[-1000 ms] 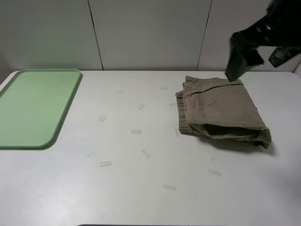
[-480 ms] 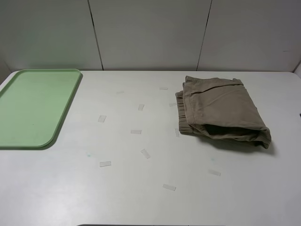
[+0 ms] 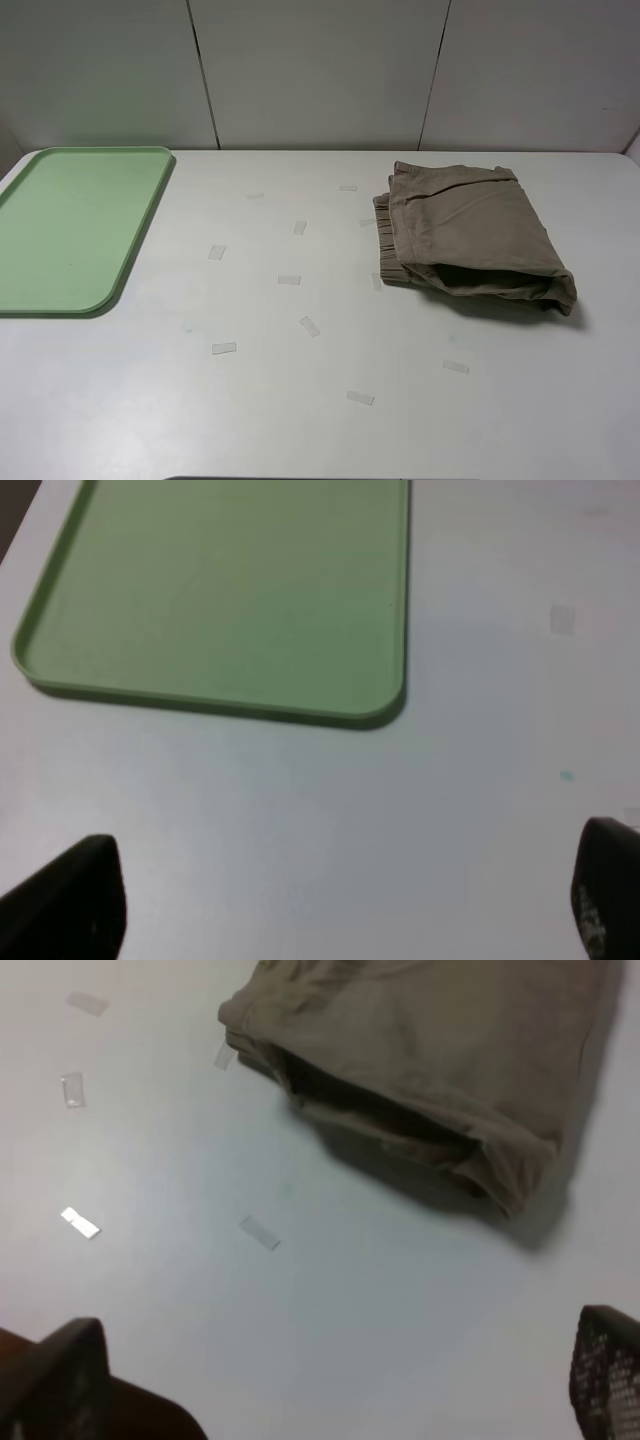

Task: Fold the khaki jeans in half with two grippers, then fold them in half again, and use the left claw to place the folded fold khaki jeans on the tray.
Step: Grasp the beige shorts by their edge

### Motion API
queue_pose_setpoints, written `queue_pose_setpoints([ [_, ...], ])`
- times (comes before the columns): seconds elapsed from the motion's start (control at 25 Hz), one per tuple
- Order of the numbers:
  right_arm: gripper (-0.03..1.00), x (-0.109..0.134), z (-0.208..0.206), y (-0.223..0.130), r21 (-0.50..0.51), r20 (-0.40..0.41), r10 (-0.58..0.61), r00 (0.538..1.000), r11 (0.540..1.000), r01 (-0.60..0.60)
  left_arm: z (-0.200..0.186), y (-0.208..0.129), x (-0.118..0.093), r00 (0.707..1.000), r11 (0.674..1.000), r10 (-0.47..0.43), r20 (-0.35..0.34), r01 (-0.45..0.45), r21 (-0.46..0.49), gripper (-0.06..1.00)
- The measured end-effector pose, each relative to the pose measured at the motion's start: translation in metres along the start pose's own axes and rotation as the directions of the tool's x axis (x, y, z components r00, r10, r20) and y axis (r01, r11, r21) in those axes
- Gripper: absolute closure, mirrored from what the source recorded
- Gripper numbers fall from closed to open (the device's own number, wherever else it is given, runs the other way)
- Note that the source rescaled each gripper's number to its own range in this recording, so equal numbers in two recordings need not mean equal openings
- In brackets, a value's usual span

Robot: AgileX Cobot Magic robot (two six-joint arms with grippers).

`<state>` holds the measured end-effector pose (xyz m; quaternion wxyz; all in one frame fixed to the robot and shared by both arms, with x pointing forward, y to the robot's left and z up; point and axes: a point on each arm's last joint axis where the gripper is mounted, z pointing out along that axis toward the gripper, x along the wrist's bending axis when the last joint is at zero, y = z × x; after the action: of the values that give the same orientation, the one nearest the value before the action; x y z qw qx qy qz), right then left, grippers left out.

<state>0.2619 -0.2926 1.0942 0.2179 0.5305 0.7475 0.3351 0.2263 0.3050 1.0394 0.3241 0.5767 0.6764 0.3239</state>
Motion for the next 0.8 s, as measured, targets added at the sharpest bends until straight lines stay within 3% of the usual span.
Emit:
queue_pose_setpoints([
  [0.28,-0.03,-0.003,0.002,-0.025,-0.144,0.116,0.086,0.990,0.987,-0.069,0.000,0.000,0.000,1.000,1.000,0.000,0.000,0.000,0.001,0.07],
  [0.56,-0.03,0.000,0.003,-0.047,-0.308,0.242,0.230,0.943,0.939,-0.150,0.000,0.000,0.000,1.000,1.000,0.000,0.000,0.000,0.001,0.07],
  [0.8,-0.03,0.001,0.006,-0.048,-0.336,0.273,0.253,0.928,0.929,-0.154,0.000,0.000,0.000,1.000,1.000,0.000,0.000,0.000,0.001,0.07],
])
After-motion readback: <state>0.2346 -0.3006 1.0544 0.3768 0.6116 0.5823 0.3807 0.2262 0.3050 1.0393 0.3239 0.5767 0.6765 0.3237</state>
